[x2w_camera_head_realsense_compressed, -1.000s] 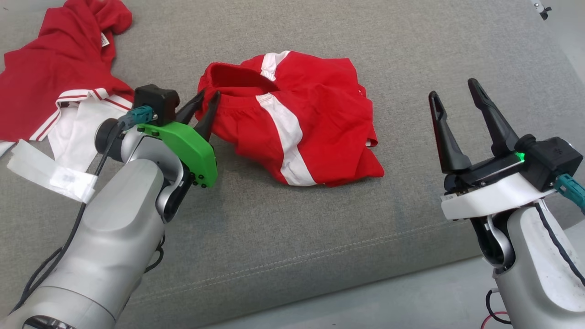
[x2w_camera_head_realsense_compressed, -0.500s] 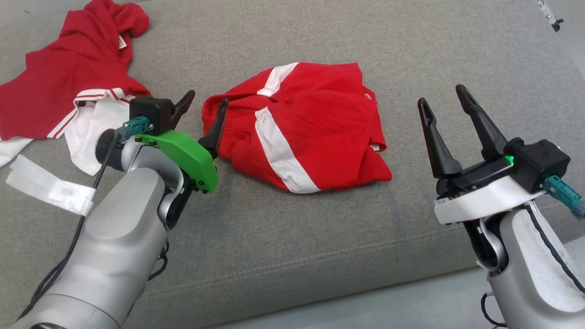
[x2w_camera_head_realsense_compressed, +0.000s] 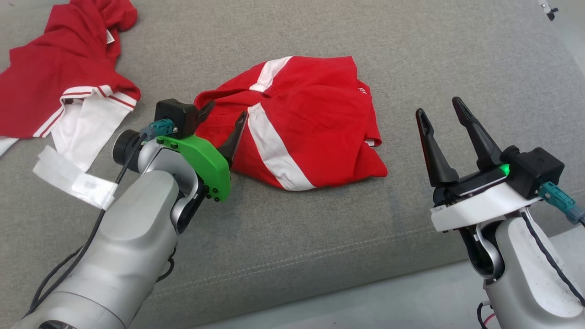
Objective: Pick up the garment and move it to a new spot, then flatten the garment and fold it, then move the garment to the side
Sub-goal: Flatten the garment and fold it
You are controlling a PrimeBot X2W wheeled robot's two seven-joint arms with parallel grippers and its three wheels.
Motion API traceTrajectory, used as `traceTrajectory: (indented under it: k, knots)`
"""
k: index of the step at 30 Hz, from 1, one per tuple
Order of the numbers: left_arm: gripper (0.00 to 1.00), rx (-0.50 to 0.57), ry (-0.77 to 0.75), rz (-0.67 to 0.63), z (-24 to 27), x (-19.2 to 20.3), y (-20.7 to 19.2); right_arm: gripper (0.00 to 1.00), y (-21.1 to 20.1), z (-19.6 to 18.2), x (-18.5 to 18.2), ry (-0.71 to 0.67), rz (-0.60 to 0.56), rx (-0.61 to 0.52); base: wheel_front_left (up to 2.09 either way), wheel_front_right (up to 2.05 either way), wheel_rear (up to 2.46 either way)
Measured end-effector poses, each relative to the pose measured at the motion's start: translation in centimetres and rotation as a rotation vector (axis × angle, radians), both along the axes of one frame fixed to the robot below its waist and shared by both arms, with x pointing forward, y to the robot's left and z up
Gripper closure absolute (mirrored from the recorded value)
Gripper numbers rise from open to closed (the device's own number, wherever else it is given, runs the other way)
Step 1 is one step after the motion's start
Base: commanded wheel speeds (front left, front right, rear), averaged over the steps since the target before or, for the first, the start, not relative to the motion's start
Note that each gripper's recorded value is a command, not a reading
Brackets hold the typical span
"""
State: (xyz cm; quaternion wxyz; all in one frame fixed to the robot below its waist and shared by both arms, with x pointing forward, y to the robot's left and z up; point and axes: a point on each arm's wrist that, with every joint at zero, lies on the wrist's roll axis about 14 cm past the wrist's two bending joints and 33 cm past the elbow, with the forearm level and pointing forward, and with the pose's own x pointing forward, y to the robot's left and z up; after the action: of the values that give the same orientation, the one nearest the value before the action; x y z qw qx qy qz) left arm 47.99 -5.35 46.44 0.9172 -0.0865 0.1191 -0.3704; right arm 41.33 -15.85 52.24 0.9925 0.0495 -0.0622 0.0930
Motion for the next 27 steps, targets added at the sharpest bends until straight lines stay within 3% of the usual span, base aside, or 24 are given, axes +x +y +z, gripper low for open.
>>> traceTrajectory:
  k: [3, 12, 20, 27]
  knots:
    - [0.0, 0.047, 0.035, -0.049, -1.2, -0.1, -1.1, 0.0, -0.2, -0.5, -0.1, 0.016, -0.01, 0.003, 0.0, 0.0, 0.0]
    - [0.0, 0.057, 0.05, -0.118, -0.8, 1.3, -3.9, 0.0, -1.4, -1.6, -0.4, 0.049, -0.049, -0.002, 0.0, 0.0, 0.0]
    - [0.0, 0.146, 0.157, -0.18, -4.1, 0.8, -4.9, 0.0, -2.5, -2.1, -0.6, 0.068, -0.086, -0.006, 0.0, 0.0, 0.0]
    - [0.0, 0.064, 0.249, -0.149, -4.4, 1.7, -5.4, 0.0, -4.3, -2.0, -0.7, 0.069, -0.142, -0.013, 0.0, 0.0, 0.0]
